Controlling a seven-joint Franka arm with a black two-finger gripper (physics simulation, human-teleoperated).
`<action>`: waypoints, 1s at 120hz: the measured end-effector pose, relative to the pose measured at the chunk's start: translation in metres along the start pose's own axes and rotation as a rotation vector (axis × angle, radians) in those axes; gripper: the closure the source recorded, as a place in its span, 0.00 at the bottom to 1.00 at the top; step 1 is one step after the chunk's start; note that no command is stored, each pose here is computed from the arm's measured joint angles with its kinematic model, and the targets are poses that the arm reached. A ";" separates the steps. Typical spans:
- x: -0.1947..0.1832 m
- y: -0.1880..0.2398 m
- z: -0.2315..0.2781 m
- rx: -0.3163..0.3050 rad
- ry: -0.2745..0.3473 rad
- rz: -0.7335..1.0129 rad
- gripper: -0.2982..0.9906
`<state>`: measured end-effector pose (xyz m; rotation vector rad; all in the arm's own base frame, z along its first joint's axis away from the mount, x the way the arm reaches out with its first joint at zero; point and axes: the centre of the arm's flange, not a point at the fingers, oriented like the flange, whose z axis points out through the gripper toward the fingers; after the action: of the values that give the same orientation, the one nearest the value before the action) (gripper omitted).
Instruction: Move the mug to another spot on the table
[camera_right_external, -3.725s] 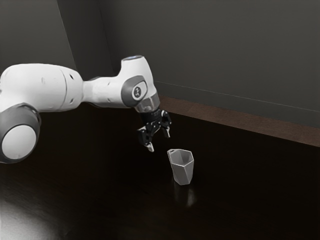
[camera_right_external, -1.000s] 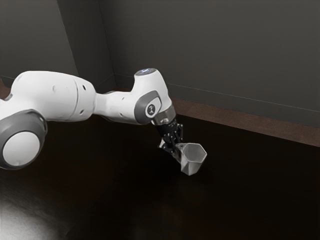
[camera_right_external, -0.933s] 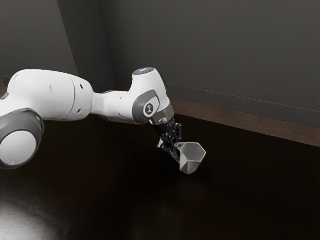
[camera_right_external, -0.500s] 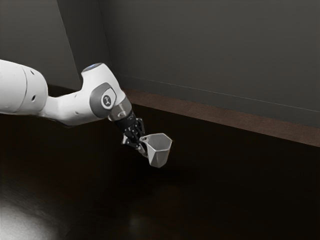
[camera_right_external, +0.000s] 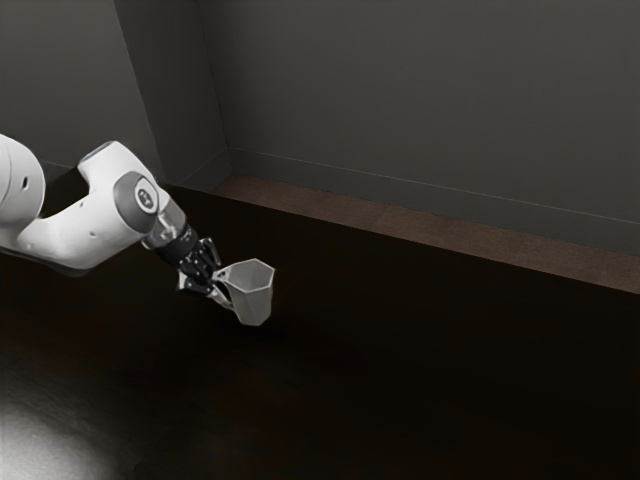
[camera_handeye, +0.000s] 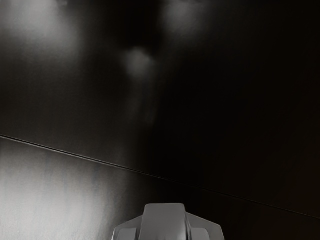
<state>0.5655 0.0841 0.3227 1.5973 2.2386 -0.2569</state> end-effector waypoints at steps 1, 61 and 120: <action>0.001 0.000 0.000 -0.001 -0.001 0.000 0.75; 0.048 -0.003 0.016 -0.026 -0.035 0.055 0.74; 0.062 -0.015 0.028 -0.034 -0.047 0.132 0.38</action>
<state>0.5394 0.1224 0.2712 1.6948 2.0818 -0.2171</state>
